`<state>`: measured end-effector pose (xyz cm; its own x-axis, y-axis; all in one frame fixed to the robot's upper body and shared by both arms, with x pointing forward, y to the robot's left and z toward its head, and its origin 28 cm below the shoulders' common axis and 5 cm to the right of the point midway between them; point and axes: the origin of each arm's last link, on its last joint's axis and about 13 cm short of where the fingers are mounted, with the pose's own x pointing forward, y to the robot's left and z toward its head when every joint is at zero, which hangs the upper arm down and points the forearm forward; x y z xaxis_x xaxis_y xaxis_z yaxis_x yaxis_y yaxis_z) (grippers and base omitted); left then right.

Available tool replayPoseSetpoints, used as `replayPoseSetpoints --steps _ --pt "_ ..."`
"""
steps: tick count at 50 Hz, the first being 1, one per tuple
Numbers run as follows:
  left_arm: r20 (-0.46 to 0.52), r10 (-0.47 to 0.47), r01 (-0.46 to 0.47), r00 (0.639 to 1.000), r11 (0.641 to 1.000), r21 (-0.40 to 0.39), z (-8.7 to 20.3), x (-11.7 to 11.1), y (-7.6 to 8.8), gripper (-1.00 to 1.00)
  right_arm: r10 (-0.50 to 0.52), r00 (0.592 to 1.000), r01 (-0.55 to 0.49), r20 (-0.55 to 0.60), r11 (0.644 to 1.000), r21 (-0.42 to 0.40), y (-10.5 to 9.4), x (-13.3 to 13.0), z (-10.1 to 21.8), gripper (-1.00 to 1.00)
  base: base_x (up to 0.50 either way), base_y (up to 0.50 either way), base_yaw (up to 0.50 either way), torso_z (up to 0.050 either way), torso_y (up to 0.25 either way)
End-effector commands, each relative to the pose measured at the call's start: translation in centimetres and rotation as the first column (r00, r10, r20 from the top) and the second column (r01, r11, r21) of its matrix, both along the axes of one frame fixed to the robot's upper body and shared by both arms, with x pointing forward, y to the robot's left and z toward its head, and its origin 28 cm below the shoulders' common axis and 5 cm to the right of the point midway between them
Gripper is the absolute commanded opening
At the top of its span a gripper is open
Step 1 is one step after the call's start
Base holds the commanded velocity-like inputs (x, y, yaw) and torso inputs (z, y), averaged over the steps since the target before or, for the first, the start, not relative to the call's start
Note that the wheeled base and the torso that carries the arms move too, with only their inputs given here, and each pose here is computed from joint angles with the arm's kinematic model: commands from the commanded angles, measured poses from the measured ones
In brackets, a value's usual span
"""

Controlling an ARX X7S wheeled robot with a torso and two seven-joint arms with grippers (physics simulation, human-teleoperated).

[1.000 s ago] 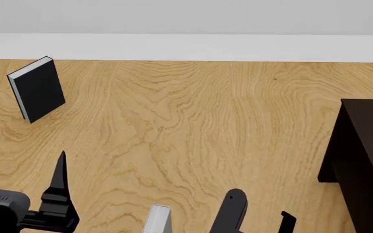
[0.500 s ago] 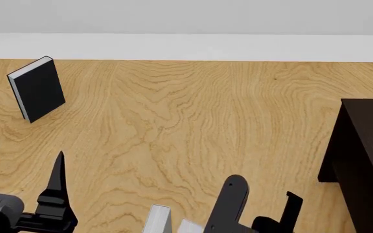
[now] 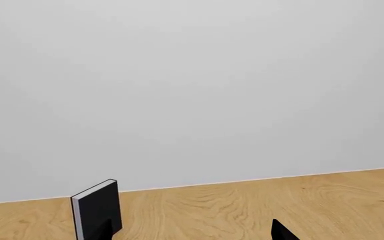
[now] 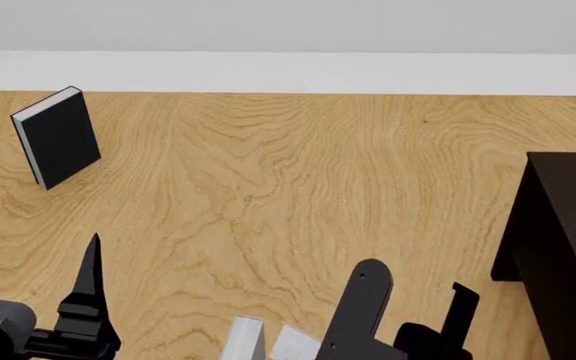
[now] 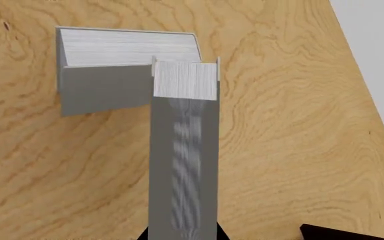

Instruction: Pick up the book on the right and place it on the cabinet shelf.

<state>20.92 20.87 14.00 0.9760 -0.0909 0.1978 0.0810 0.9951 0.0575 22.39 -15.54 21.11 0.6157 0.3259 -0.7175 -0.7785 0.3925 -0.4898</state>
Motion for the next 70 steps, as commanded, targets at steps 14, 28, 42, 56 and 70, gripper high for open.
replayPoseSetpoints --steps 14,28,42,56,70 --pt "0.017 0.001 -0.001 1.0 1.0 -0.005 0.1 -0.6 0.1 1.0 -0.083 0.974 0.096 0.209 0.994 -0.052 -0.3 0.6 3.2 -1.0 0.0 0.0 0.0 0.0 0.0" --pt "0.03 0.001 -0.001 1.0 1.0 -0.012 0.2 -0.9 0.1 1.0 -0.088 0.949 0.146 0.304 0.974 -0.172 1.3 1.5 3.9 -1.0 0.0 0.0 0.0 0.0 0.001" --pt "0.046 -0.005 0.006 0.999 1.0 -0.021 0.4 -1.2 0.1 1.0 -0.162 0.906 0.291 0.391 0.909 -0.298 4.1 4.5 2.3 -1.0 0.0 0.0 0.0 0.0 0.001" --pt "0.054 -0.007 0.009 0.999 0.999 -0.033 0.4 -1.6 0.2 1.0 -0.189 0.887 0.349 0.421 0.872 -0.344 6.2 5.6 -0.2 -1.0 0.0 0.0 0.0 0.0 0.001" --pt "0.06 -0.006 0.009 0.998 0.999 -0.043 0.5 -1.8 0.4 1.0 -0.252 0.86 0.436 0.444 0.816 -0.38 7.0 6.1 -2.8 -1.0 0.0 0.0 0.0 0.0 0.002"
